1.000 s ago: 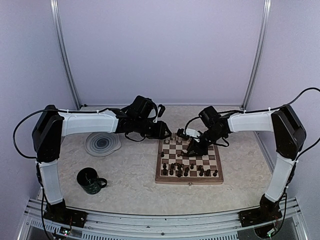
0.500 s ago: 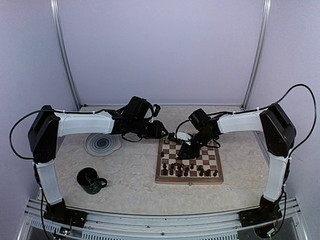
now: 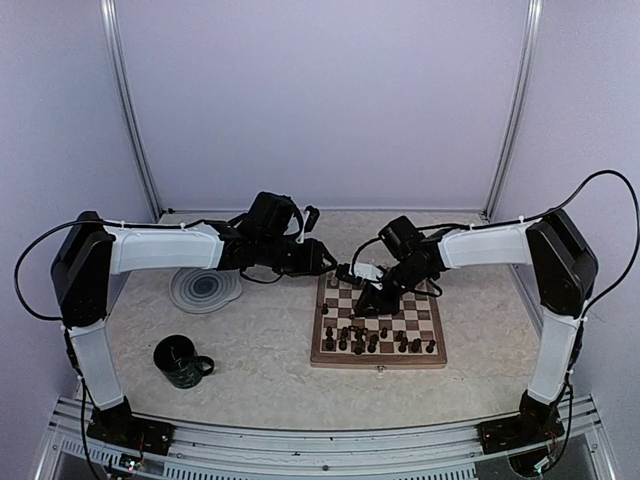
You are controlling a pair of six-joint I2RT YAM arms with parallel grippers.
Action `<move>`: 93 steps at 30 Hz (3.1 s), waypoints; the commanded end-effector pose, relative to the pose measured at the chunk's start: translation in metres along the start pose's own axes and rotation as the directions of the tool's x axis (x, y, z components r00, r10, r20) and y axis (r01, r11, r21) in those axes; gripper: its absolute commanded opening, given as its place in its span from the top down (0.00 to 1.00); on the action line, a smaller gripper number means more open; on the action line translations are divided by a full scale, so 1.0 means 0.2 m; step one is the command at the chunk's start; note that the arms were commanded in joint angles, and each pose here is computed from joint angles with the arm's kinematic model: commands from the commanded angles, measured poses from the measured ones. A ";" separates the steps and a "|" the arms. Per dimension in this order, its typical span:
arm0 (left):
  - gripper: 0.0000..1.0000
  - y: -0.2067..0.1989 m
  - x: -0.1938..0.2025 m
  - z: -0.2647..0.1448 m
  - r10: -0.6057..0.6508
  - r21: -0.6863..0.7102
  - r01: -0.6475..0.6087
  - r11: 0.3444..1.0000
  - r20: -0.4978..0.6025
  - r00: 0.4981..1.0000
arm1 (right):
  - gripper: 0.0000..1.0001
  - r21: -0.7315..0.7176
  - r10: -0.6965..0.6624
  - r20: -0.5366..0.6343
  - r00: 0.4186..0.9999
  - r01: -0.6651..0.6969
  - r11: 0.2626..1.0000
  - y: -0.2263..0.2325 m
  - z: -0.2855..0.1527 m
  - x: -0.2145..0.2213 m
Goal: Set up the chess pieces on the board
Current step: Pick up the king from f8.
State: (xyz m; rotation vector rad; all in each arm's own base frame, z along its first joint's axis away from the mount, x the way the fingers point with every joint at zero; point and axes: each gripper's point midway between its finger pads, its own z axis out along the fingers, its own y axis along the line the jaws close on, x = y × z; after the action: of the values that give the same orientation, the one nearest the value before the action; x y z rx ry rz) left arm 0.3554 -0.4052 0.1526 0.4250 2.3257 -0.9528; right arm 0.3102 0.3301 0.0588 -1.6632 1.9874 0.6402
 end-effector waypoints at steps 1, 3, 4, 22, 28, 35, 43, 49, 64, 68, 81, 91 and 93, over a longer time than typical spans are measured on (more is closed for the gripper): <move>0.61 -0.10 0.01 0.02 -0.002 0.084 0.002 0.996 0.002 1.000 | 0.86 -0.019 0.024 -0.001 1.000 -0.024 1.000 0.05 -0.04 0.02; 0.60 -0.09 0.04 0.04 -0.013 0.087 0.013 0.996 0.000 1.000 | 0.86 -0.028 0.047 0.023 0.999 -0.047 0.999 0.04 -0.07 0.01; 0.61 -0.08 0.05 0.04 -0.021 0.085 0.021 0.996 -0.002 1.000 | 0.86 -0.036 0.061 0.041 0.997 -0.059 0.998 0.03 -0.08 0.00; 0.60 -0.07 0.00 -0.07 -0.049 0.065 0.042 0.997 0.110 0.993 | 0.63 -0.071 0.098 0.018 0.995 -0.096 0.993 0.03 -0.07 0.09; 0.60 -0.03 0.02 -0.10 -0.051 0.045 0.046 0.998 0.117 0.992 | 0.62 -0.016 0.073 -0.064 0.995 -0.074 0.997 0.02 0.01 0.14; 0.60 -0.02 0.03 -0.11 -0.044 0.033 0.041 0.999 0.123 0.991 | 0.69 0.002 0.038 -0.108 0.993 -0.038 0.999 0.05 0.08 0.15; 0.60 0.01 0.09 -0.08 -0.068 0.041 0.064 0.997 0.107 0.992 | 0.86 0.034 0.044 -0.068 0.997 -0.042 0.999 0.01 0.04 0.12; 0.60 -0.01 0.09 -0.07 -0.067 0.058 0.061 0.996 0.107 0.992 | 0.88 0.001 0.091 0.008 0.996 -0.091 0.996 0.00 -0.04 0.07; 0.60 -0.12 0.12 -0.12 0.105 0.047 -0.110 0.993 0.083 0.991 | 0.69 -0.020 0.033 0.106 0.994 -0.031 0.999 0.06 -0.24 -0.04; 0.60 -0.10 0.12 -0.15 0.157 -0.006 -0.157 0.988 0.075 0.985 | 0.68 -0.075 -0.029 0.150 0.988 0.040 0.996 0.17 -0.30 -0.07; 0.60 -0.10 0.06 -0.21 0.161 -0.036 -0.158 0.987 0.102 0.982 | 0.69 -0.174 -0.224 0.037 0.974 0.227 0.958 0.46 -0.20 -0.07; 0.60 -0.08 0.07 -0.22 0.159 -0.046 -0.155 0.987 0.098 0.982 | 0.68 -0.153 -0.291 -0.067 0.954 0.279 0.948 0.52 -0.12 -0.05; 0.60 -0.08 0.07 -0.21 0.160 -0.045 -0.156 0.987 0.097 0.982 | 0.68 -0.143 -0.298 -0.086 0.951 0.284 0.948 0.52 -0.11 -0.04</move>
State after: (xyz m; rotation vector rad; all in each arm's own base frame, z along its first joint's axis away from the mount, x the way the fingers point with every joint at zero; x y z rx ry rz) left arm 0.3162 -0.3864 0.1577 0.5262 2.2238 -0.8409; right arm 0.2068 0.3390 0.0952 -2.0090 1.7323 0.6805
